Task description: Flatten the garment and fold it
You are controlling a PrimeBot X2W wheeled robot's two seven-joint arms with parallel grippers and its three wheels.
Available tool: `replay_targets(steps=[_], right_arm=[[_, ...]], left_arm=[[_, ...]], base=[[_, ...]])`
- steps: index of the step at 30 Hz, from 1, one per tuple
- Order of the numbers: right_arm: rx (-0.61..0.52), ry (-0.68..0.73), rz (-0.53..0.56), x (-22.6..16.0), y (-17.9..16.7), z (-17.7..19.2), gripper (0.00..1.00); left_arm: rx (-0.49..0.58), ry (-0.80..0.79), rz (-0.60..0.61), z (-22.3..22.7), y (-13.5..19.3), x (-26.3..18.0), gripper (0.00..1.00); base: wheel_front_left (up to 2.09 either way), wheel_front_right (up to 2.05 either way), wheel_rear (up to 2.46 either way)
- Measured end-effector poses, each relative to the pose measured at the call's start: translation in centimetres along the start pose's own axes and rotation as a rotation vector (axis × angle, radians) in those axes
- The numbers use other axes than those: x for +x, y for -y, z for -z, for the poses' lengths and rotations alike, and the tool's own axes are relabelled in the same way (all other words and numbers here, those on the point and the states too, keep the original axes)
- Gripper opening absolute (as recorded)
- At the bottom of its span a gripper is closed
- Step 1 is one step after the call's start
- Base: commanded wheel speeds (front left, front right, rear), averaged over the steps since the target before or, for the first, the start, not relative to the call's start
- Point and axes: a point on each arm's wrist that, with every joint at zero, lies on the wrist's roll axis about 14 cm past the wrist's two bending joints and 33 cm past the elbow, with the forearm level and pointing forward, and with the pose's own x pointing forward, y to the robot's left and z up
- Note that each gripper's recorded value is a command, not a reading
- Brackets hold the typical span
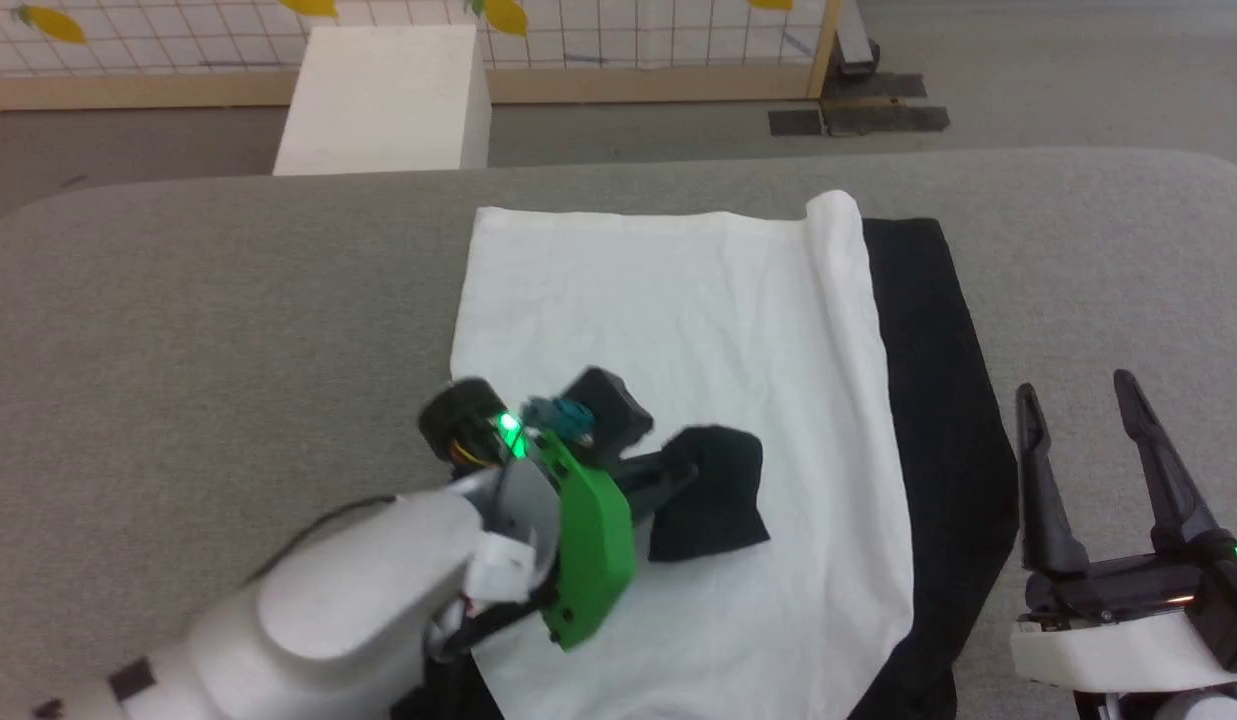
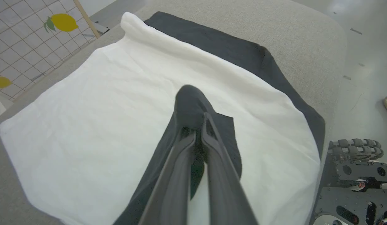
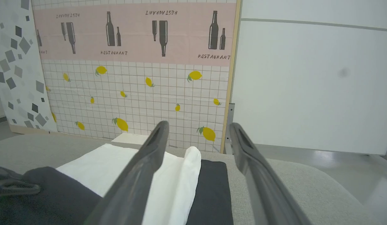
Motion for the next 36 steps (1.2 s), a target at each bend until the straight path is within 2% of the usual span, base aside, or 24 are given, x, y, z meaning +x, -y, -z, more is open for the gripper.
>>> replay_targets(steps=[7,10,14,15,16,19,21,24,29,32,36], right_arm=[[-0.025,-0.05,0.046,0.2,1.7,1.8,1.0],[-0.029,-0.069,0.058,0.2,2.1,2.5,1.0],[-0.037,-0.075,0.059,0.4,2.2,2.7,1.0],[-0.04,-0.071,0.059,0.5,2.2,2.6,1.0],[-0.042,-0.061,0.059,0.6,2.3,2.3,1.0],[-0.072,-0.016,0.058,1.2,2.8,0.8,1.0],[-0.112,0.027,0.054,1.8,3.7,-0.6,1.0],[-0.189,0.118,0.034,3.5,5.0,-3.6,1.0],[-0.254,0.228,-0.001,6.2,5.5,-7.0,1.0],[-0.254,0.193,-0.01,8.3,5.9,-7.0,1.0],[-0.22,0.0,-0.029,11.6,6.7,-4.5,1.0]], left_arm=[[-0.14,-0.154,0.118,7.0,3.9,3.9,0.0],[-0.154,-0.247,0.117,9.9,3.9,4.3,0.0],[-0.166,-0.27,0.123,10.7,4.1,4.6,0.0],[-0.165,-0.262,0.122,10.6,4.1,4.6,0.36],[-0.157,-0.245,0.119,10.3,4.1,4.5,1.0],[-0.112,-0.153,0.096,8.9,3.6,4.2,1.0],[-0.089,-0.025,0.034,6.5,2.1,3.9,1.0],[-0.02,0.192,-0.136,2.1,-1.3,2.5,1.0],[0.046,0.415,-0.444,-2.8,-7.0,-1.9,1.0],[0.064,0.51,-0.644,-5.3,-10.7,-5.8,1.0],[0.114,0.634,-0.891,-7.9,-14.1,-11.6,1.0]], base=[[0.0,0.0,0.0],[0.0,0.0,0.0],[0.0,0.0,0.0],[0.0,0.0,0.0],[0.0,0.0,0.0],[0.0,0.0,0.0],[0.0,0.0,0.0],[0.0,0.0,0.0],[0.0,0.0,0.0],[0.0,0.0,0.0],[0.0,0.0,0.0]])
